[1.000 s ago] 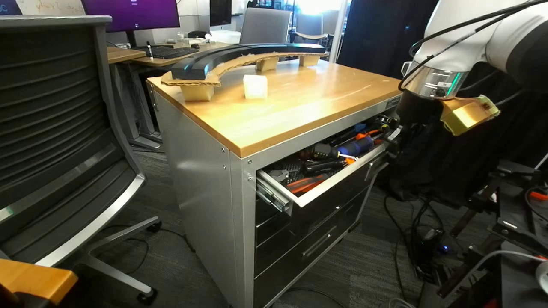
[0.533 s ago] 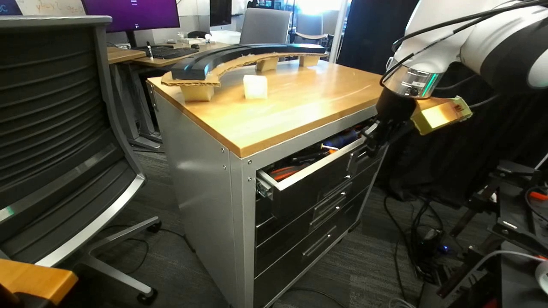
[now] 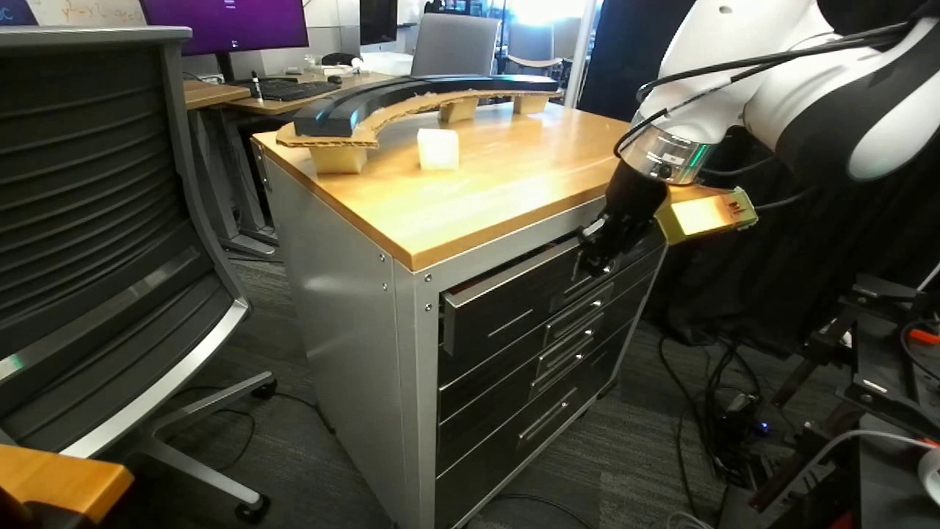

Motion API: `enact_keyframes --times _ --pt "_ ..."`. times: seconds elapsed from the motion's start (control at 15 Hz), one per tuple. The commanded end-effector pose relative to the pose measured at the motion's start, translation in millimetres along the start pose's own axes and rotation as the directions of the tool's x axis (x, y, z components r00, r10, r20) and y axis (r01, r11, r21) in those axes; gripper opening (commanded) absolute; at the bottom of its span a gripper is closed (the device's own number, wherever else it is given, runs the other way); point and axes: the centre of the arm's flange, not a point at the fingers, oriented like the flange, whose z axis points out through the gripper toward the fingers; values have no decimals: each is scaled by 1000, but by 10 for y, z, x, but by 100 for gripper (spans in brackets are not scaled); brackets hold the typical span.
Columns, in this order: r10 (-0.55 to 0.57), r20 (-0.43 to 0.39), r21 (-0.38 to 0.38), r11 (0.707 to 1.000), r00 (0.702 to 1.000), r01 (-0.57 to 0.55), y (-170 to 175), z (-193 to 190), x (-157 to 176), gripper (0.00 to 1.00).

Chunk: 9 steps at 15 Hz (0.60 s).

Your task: Put the screwdriver in the drawer then close the drawer

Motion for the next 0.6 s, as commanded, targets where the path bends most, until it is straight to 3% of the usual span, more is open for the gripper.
enact_keyframes --times 0.0,0.27,0.4,0.53 --pt "10 -53 55 998 999 -7 -229 134 124 6" --pt "19 -71 57 998 997 -15 -232 118 195 6" --pt "28 -68 59 998 997 -24 -125 29 188 32" --pt "21 -34 49 999 999 -19 79 -144 109 45"
